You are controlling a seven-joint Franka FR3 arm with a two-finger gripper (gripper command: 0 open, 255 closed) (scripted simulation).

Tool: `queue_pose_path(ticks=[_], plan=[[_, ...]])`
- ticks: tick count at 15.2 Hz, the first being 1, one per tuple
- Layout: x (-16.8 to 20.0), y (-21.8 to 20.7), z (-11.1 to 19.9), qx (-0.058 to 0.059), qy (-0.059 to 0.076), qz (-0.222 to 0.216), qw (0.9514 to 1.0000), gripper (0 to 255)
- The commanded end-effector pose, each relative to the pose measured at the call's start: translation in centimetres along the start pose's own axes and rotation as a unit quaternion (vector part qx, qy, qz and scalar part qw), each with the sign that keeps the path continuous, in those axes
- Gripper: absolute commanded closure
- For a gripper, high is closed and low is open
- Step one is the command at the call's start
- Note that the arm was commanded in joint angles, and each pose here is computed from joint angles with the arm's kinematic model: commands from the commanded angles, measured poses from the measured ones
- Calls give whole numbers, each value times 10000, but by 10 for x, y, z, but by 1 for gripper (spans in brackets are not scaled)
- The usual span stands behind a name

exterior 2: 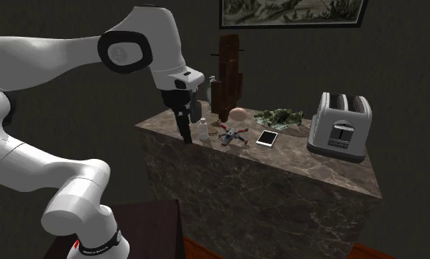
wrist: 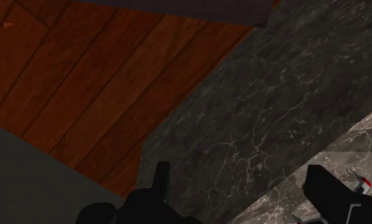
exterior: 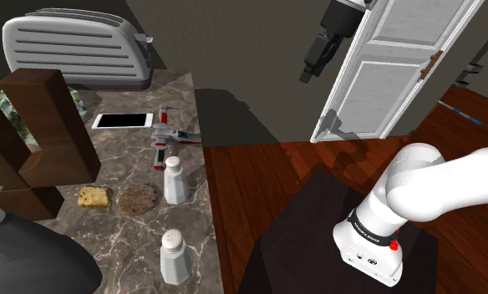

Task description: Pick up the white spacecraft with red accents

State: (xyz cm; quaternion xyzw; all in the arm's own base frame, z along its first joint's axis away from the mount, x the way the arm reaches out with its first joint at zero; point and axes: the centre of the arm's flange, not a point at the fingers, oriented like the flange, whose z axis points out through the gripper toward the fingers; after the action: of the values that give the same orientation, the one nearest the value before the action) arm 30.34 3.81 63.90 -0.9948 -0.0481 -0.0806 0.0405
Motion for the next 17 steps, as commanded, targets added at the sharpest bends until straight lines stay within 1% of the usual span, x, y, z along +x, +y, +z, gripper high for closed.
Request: queue_pose_path(ticks=[1, 17], plan=[[0, 0, 0, 0, 0, 0, 10000, 0], [131, -128, 97, 427, -213, -105, 9988, 0]])
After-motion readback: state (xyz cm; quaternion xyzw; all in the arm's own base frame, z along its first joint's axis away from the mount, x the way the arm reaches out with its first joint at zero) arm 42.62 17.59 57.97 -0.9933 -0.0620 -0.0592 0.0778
